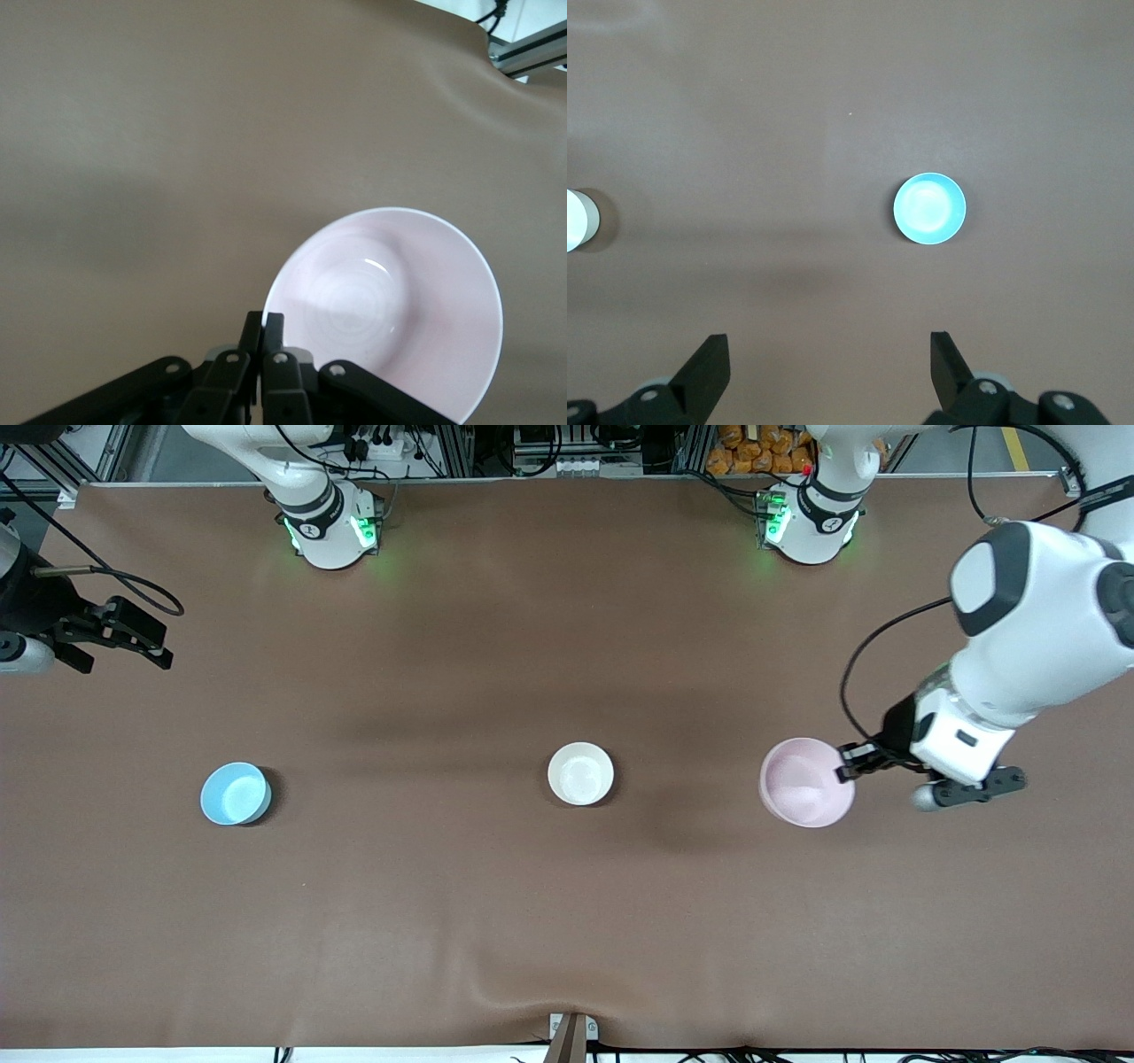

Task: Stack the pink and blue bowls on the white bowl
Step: 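Lift the pink bowl with the left gripper and carry it over the white bowl, then lower the pink bowl into the white bowl and open the left gripper, then raise the left gripper away while the right gripper grasps the blue bowl, then carry the blue bowl with the right gripper over the pink bowl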

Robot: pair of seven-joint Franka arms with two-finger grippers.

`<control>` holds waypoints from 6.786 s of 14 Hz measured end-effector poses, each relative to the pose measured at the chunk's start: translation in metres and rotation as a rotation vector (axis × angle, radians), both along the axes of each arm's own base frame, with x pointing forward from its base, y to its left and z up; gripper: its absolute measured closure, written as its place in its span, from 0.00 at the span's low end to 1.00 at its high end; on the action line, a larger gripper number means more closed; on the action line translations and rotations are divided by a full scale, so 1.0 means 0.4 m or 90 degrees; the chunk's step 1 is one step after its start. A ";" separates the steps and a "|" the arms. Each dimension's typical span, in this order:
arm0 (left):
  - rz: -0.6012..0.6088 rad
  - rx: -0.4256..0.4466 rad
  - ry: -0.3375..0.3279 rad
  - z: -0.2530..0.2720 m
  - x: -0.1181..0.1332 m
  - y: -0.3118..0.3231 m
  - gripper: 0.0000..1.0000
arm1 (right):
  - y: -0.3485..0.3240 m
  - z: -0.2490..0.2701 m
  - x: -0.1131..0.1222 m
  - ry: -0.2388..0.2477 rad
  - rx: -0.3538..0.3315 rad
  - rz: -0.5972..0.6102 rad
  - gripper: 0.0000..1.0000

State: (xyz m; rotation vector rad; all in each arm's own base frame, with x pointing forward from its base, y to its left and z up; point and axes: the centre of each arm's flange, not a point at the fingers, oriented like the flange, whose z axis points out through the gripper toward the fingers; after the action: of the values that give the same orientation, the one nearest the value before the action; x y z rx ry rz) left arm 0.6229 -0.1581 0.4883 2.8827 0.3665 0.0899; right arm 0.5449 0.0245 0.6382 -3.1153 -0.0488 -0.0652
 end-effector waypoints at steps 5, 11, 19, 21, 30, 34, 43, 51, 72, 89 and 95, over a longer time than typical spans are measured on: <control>0.010 -0.010 0.054 -0.091 -0.045 -0.229 0.97 | 0.008 -0.001 0.000 0.000 0.000 0.004 0.00; 0.051 0.028 0.066 -0.274 -0.113 -0.488 0.97 | -0.007 -0.002 0.001 0.001 0.000 -0.003 0.00; 0.066 0.033 0.051 -0.479 -0.179 -0.661 0.97 | -0.015 -0.003 0.002 0.001 0.000 -0.007 0.00; 0.068 0.030 0.049 -0.499 -0.182 -0.670 0.97 | -0.016 -0.005 0.003 0.002 0.000 -0.007 0.00; 0.071 0.021 0.054 -0.560 -0.219 -0.700 0.97 | -0.016 -0.014 0.008 0.006 0.000 -0.007 0.00; 0.070 0.022 0.056 -0.581 -0.227 -0.697 0.97 | -0.016 -0.014 0.008 0.005 0.000 -0.007 0.00; 0.074 0.026 0.061 -0.601 -0.229 -0.690 0.78 | -0.022 -0.017 0.012 0.004 -0.009 -0.008 0.00; 0.125 0.046 0.023 -0.313 -0.131 -0.560 0.00 | -0.143 -0.254 0.114 0.100 -0.011 -0.058 0.00; 0.002 0.097 -0.036 0.485 -0.139 0.313 0.00 | -0.453 -1.021 0.123 0.095 -0.022 -0.067 0.41; -0.081 0.107 0.009 0.474 -0.240 0.393 0.00 | -0.369 -0.989 0.164 0.104 -0.002 -0.080 0.98; -0.087 0.108 0.027 0.434 -0.214 0.380 0.00 | -0.028 -0.770 0.256 0.137 0.091 -0.212 0.98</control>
State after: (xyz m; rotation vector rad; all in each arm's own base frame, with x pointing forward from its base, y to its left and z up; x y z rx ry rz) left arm 0.5371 -0.0061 0.6620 3.0722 0.1751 0.0385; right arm 0.6474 0.0134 0.3303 -2.9326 0.4571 0.2478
